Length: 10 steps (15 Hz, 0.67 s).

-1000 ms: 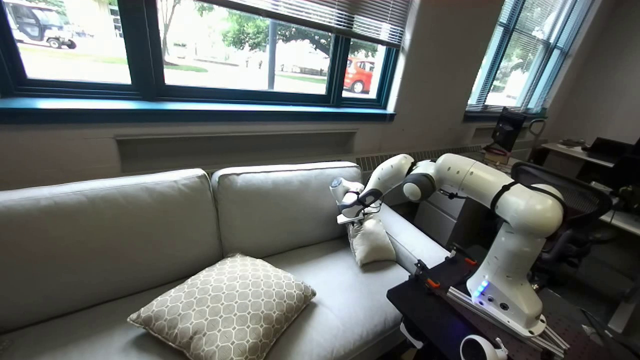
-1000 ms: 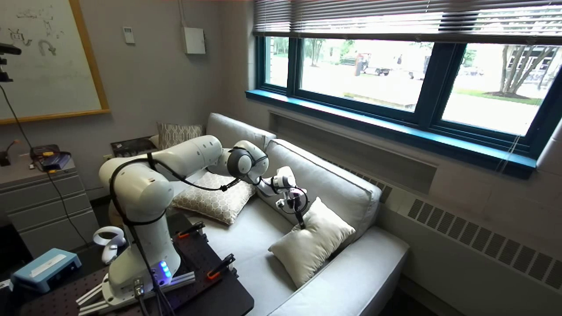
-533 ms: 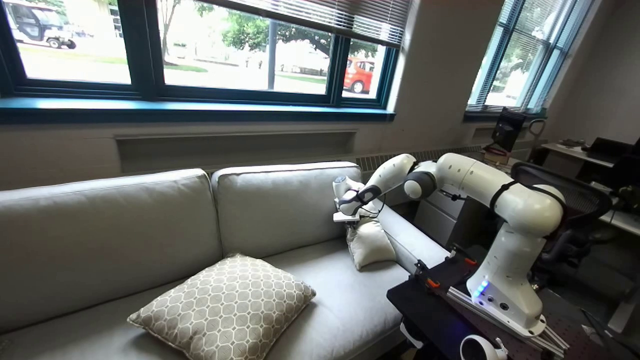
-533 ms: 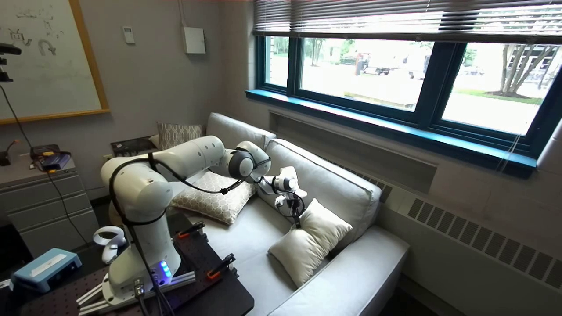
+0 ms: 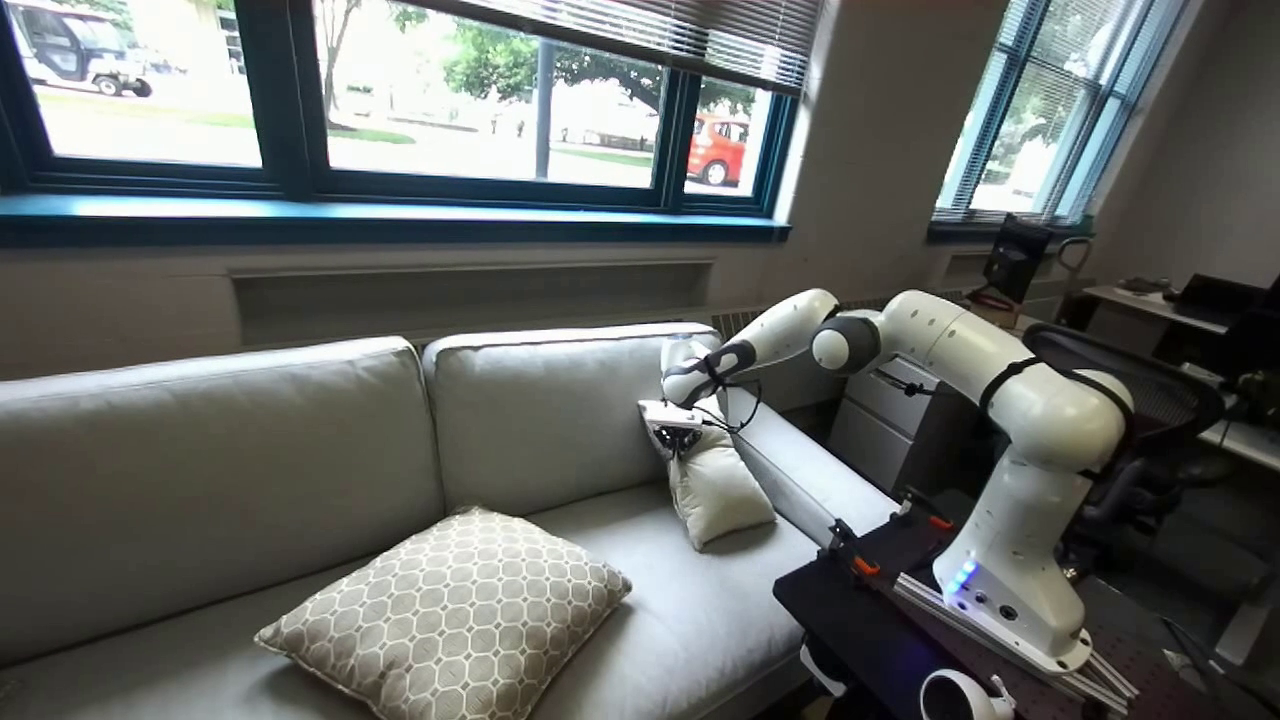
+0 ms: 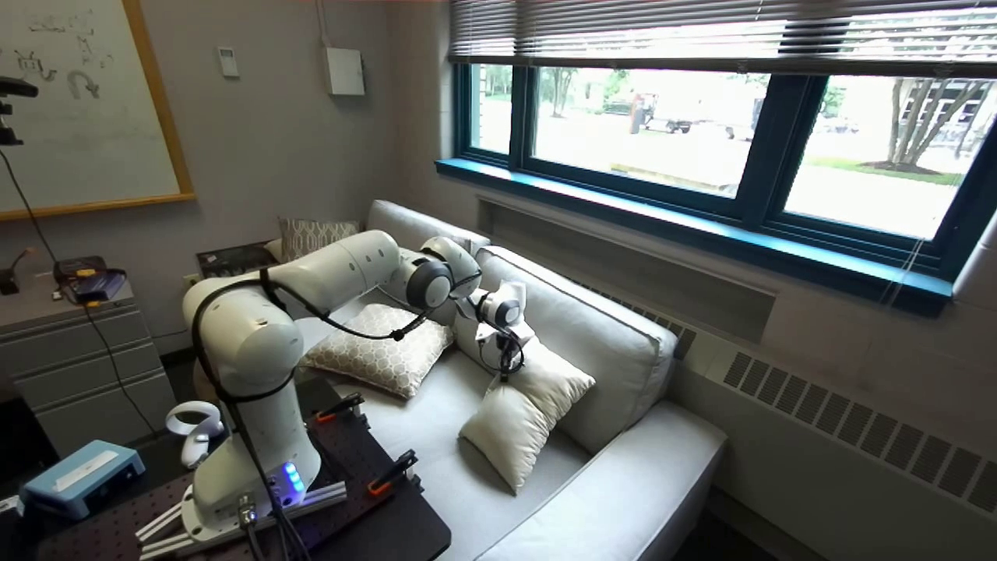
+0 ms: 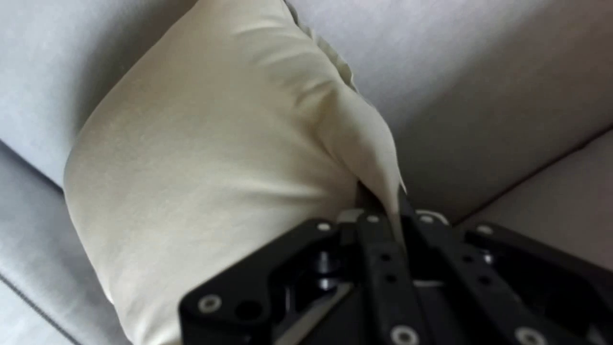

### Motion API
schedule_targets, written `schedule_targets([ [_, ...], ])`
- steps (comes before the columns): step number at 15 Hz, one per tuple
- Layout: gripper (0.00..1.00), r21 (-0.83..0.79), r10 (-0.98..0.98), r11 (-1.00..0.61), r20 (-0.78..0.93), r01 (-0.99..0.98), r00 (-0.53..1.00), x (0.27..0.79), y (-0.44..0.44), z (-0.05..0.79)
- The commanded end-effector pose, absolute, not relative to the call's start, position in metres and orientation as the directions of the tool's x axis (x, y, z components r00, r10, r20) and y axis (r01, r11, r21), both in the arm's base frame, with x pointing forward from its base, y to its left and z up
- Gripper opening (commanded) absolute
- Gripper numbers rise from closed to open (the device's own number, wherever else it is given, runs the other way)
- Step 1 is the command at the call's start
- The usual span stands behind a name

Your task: Place the small pillow against the right armrest of the sofa, place the pillow in the middle of the sofa in front of the small pillow on the right

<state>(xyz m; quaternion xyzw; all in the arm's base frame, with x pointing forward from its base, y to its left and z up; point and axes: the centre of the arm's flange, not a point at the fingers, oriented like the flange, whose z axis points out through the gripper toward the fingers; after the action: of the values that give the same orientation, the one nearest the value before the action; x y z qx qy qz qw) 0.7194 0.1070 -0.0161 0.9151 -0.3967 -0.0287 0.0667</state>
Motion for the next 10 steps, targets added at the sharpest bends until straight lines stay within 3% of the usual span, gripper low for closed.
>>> schedule_targets([
  [1,0.02,0.035,-0.719,-0.689,-0.156,-0.724,0.677,0.671,0.11,0.052],
  [5,0.02,-0.066,-0.666,-0.699,-0.301,-0.712,0.682,0.658,0.09,0.082],
  [10,0.02,-0.192,-0.543,-0.702,-0.48,-0.686,0.689,0.635,-0.007,0.066],
])
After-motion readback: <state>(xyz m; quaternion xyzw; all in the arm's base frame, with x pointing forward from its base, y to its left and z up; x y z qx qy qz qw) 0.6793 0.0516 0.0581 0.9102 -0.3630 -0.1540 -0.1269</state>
